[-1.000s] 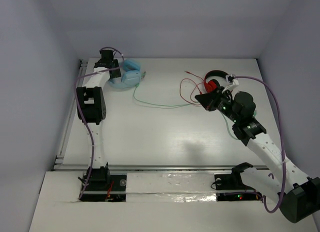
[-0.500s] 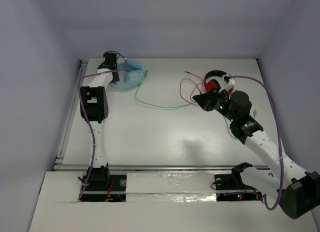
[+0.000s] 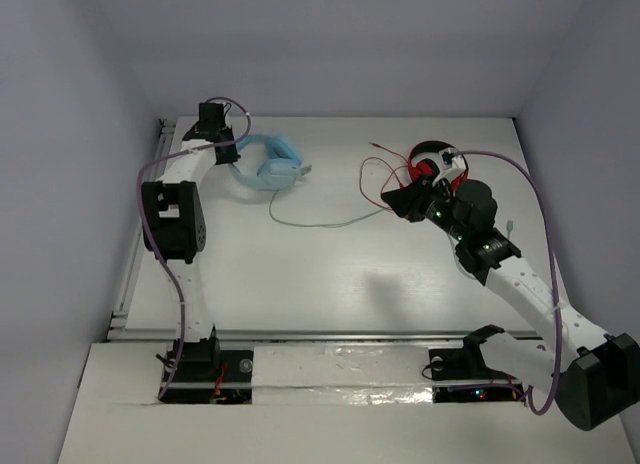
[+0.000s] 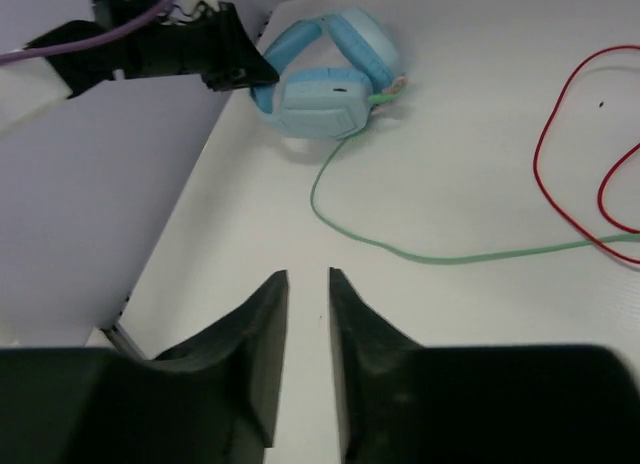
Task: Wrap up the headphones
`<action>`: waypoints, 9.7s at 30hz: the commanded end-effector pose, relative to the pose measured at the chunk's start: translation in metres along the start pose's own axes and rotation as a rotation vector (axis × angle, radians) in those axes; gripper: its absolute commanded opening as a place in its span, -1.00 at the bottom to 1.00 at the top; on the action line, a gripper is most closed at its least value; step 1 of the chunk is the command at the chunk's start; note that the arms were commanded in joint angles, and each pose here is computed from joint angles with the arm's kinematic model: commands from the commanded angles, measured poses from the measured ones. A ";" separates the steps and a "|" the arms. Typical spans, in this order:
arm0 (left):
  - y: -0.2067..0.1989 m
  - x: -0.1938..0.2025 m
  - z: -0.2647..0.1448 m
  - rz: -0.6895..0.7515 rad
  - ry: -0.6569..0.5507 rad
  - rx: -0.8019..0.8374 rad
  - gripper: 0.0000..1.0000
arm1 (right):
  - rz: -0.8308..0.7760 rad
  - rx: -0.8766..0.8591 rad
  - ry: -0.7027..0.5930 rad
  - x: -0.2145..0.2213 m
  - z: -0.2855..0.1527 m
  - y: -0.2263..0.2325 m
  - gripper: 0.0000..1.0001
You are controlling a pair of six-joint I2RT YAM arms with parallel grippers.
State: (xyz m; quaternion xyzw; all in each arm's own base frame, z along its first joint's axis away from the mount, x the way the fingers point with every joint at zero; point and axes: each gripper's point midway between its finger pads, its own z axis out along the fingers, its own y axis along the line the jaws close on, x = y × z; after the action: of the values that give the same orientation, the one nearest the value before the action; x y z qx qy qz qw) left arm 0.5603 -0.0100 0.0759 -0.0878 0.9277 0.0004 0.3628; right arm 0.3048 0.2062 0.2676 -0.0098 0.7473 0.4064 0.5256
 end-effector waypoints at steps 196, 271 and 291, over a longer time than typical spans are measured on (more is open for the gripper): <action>-0.125 0.160 -0.332 0.368 -0.259 0.225 -1.00 | -0.421 -0.091 0.406 0.077 -0.047 0.159 -1.00; -0.176 -0.017 -0.581 -0.256 -0.726 1.080 -1.00 | 0.071 -0.619 0.211 0.153 -0.018 0.142 -0.71; -0.138 -0.069 -0.546 -0.318 -0.894 0.656 -1.00 | 0.079 -0.543 0.334 0.200 -0.029 0.145 -1.00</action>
State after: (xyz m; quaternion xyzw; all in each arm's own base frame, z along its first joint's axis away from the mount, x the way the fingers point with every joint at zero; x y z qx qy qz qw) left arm 0.2636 -0.1961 0.4820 -0.0468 0.6637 -0.3093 0.6794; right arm 0.1306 0.3658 0.1911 -0.1907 0.6950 0.6009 0.3456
